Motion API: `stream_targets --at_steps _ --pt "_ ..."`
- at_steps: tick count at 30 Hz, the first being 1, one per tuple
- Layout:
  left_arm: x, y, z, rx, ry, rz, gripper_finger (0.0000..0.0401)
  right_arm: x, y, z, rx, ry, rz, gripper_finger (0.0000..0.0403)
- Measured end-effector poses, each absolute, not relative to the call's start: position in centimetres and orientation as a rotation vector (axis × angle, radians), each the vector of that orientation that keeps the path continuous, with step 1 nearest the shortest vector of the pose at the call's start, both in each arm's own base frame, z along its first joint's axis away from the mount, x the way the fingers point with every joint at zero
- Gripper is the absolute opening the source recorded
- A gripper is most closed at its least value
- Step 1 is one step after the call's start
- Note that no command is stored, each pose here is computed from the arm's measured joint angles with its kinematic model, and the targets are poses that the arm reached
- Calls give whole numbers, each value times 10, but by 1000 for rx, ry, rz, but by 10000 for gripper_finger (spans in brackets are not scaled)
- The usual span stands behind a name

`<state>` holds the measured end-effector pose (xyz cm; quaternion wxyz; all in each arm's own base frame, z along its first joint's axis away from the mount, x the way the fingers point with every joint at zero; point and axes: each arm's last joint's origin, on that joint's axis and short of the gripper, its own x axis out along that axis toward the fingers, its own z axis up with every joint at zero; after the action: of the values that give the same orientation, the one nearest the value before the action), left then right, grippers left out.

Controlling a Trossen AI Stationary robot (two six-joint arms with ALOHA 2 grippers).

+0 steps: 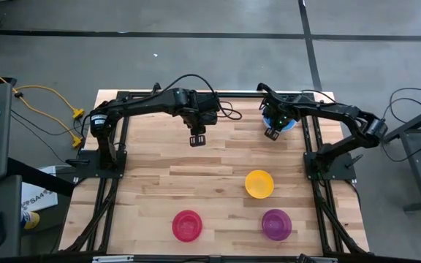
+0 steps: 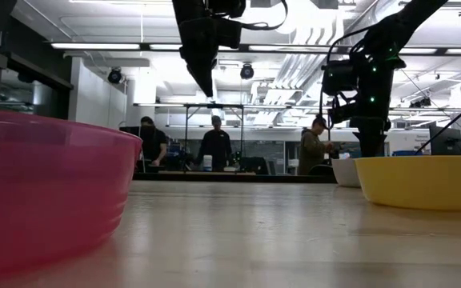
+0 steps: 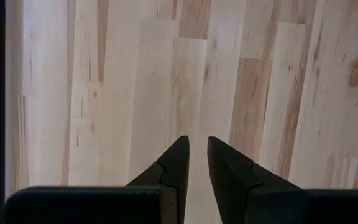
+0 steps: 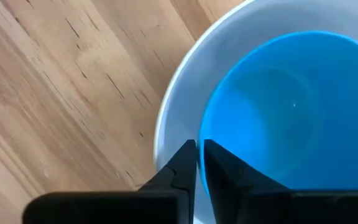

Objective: Nest bowls inside each other
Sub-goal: Stack the blue bowl on top of the white bowl

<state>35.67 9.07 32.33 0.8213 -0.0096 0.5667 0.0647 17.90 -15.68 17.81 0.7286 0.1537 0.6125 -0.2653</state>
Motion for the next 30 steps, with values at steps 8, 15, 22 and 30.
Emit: stream_targets --at_steps 8,15,22,30 --pt "356 91 323 -29 1209 143 58 178 -157 178 318 1362 -603 28" --pt "356 91 323 -29 1209 143 58 179 -157 178 320 1358 -578 29" --pt "356 91 323 -31 1209 144 58 179 -157 178 324 1354 -564 29" --pt "356 91 323 -31 1208 145 58 180 -156 178 340 1343 -540 29"
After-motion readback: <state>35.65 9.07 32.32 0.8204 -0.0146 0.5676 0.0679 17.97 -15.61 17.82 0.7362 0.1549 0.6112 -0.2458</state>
